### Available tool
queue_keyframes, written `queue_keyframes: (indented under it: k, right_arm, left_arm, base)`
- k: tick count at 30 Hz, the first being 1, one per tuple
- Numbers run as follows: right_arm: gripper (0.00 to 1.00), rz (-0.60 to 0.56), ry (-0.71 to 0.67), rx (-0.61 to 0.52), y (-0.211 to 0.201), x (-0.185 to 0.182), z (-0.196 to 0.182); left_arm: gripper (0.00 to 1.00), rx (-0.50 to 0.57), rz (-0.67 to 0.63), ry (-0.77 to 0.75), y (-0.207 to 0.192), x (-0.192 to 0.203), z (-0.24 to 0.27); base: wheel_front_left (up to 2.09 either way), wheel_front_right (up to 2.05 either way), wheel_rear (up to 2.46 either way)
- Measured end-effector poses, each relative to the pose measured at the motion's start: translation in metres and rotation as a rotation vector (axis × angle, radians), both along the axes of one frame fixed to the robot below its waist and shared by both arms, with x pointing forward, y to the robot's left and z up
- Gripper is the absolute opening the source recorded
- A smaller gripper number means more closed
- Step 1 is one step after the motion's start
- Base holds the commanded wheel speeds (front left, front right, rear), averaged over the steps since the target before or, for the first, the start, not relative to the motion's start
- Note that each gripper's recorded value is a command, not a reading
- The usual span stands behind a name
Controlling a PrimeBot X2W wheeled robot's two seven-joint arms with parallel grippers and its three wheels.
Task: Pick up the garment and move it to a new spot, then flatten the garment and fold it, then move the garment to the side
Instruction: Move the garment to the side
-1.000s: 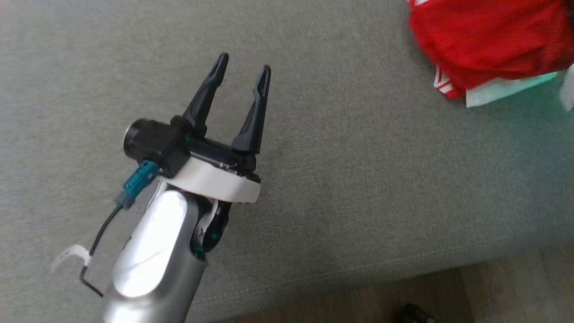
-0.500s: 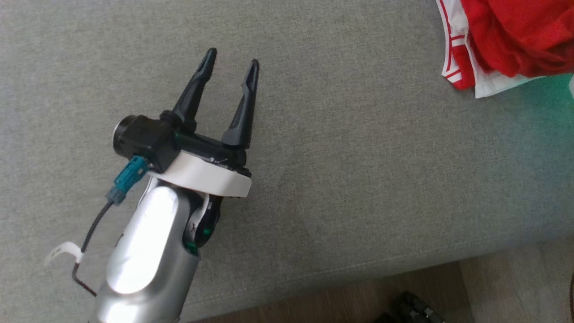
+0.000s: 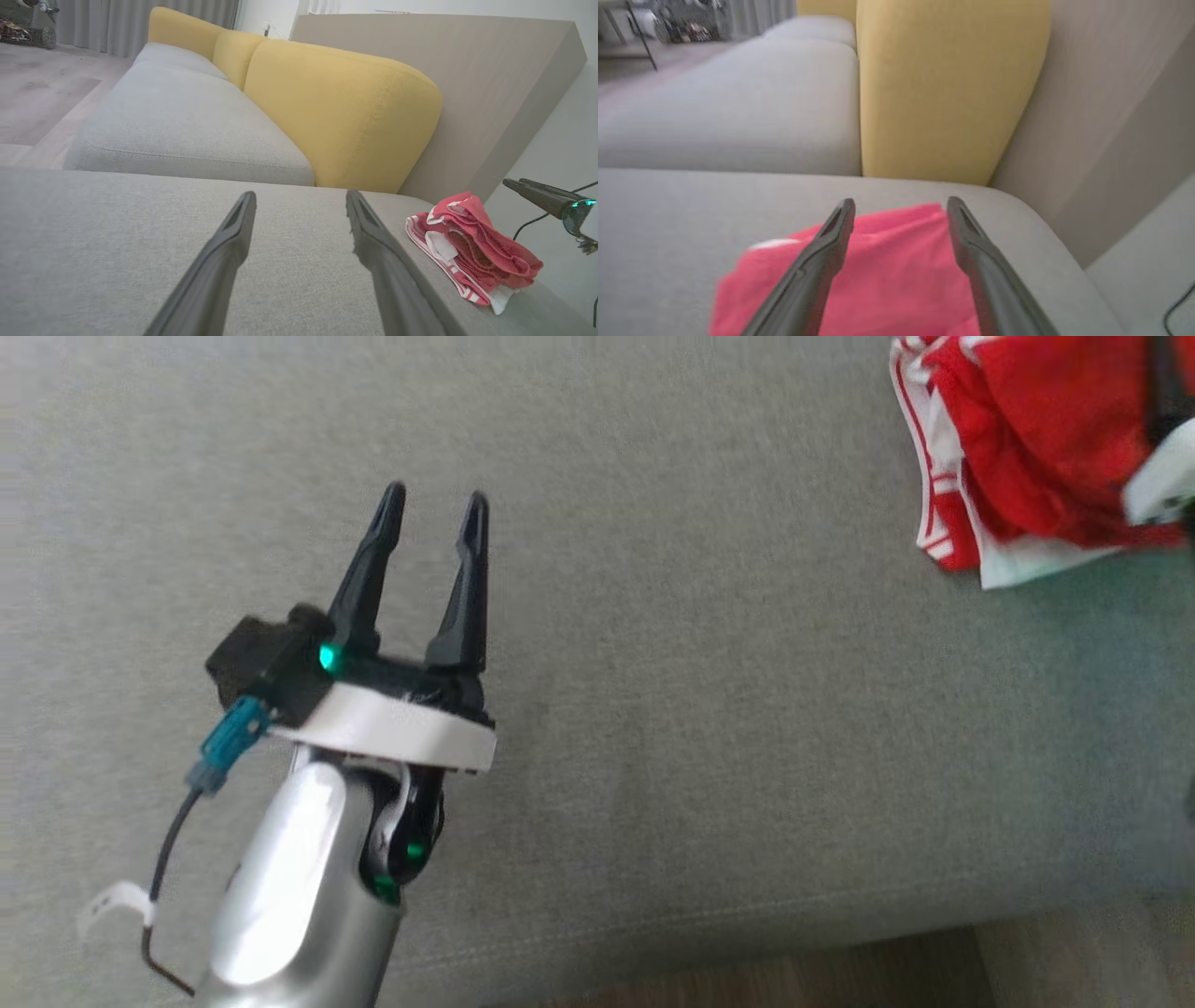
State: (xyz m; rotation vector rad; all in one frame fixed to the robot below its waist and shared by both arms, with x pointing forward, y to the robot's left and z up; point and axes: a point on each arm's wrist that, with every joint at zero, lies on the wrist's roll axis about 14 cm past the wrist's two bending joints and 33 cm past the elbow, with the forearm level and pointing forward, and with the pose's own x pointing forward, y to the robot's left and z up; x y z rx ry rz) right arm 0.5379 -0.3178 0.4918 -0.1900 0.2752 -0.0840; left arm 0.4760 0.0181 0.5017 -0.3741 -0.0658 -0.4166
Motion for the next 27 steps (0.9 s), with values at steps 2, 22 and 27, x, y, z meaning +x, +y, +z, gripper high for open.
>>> queue_keyframes:
  k: [2, 22, 27]
  right_arm:
    - [1.00, 0.039, -0.065, 0.062, 0.022, -0.001, 0.011]
    - [1.00, 0.279, -0.333, 0.294, 0.163, -0.106, 0.029]
    - [1.00, 0.262, -0.342, 0.297, 0.167, -0.123, 0.025]
  left_arm:
    - [1.00, -0.002, 0.024, -0.001, 0.008, -0.007, 0.006]
    - [1.00, 0.019, 0.298, 0.067, 0.098, -0.104, 0.008]
    - [1.00, 0.040, 0.335, 0.062, 0.110, -0.114, 0.008]
  base:
    - [0.00, 0.00, 0.00]
    - [0.00, 0.00, 0.00]
    - [0.00, 0.00, 0.00]
